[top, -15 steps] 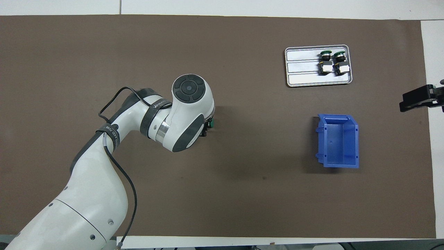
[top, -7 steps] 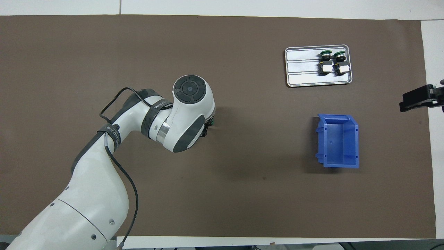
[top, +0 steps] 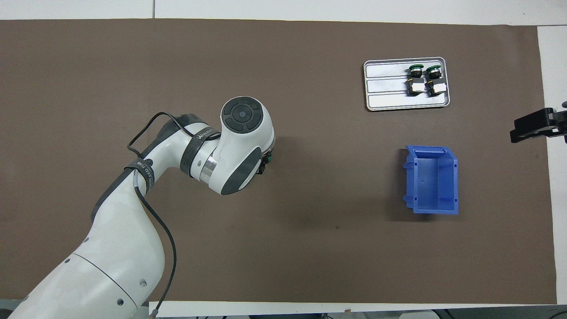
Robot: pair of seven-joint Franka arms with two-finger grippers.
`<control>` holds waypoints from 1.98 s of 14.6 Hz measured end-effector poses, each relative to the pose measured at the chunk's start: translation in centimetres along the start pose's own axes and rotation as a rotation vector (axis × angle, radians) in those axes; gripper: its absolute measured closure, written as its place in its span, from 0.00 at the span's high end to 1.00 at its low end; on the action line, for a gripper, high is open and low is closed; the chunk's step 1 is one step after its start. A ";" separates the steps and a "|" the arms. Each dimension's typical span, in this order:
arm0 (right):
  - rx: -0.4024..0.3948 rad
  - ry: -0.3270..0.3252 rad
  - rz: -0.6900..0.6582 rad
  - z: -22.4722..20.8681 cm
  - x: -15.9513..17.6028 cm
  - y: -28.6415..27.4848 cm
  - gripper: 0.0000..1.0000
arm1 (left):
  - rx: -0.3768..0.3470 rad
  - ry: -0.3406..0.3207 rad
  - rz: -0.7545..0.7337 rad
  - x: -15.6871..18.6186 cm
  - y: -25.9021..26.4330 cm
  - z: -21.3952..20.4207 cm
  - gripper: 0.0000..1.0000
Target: Place and press button with both arms
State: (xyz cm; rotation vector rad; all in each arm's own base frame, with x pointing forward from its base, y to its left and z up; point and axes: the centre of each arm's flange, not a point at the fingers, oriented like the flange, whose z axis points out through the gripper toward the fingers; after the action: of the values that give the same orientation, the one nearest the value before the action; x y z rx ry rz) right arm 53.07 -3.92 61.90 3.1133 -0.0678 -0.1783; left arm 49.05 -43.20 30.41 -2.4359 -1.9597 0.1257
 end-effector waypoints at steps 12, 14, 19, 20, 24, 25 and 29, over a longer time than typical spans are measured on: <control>0.000 0.000 0.000 0.0 0.0 0.0 1.00 | -0.170 -0.176 -0.130 3.4 3.0 -8.3 0.33; 0.000 0.000 0.000 0.0 0.0 0.0 1.00 | -0.180 -0.255 -0.173 4.2 3.7 -8.8 0.33; 0.000 0.000 0.000 0.0 0.0 0.0 1.00 | -0.193 -0.467 -0.228 5.6 4.1 -8.7 0.33; 0.000 0.000 0.000 0.0 0.0 0.0 1.00 | -0.202 -0.506 -0.234 5.9 4.1 -8.5 0.33; 0.000 0.000 0.000 0.0 0.0 0.0 1.00 | -0.209 -0.640 -0.250 8.6 4.1 -7.5 0.33; 0.000 0.000 0.000 0.0 0.0 0.0 1.00 | -0.205 -0.671 -0.236 8.9 3.8 -7.2 0.33; 0.000 0.000 0.000 0.0 0.0 0.0 1.00 | -0.133 -0.767 -0.077 8.3 1.5 -6.9 0.33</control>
State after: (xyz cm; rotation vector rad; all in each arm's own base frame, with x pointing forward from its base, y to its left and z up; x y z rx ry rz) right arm 53.07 -3.92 61.90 3.1134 -0.0678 -0.1783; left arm 52.76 -35.19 36.78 -2.6274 -2.3634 1.1071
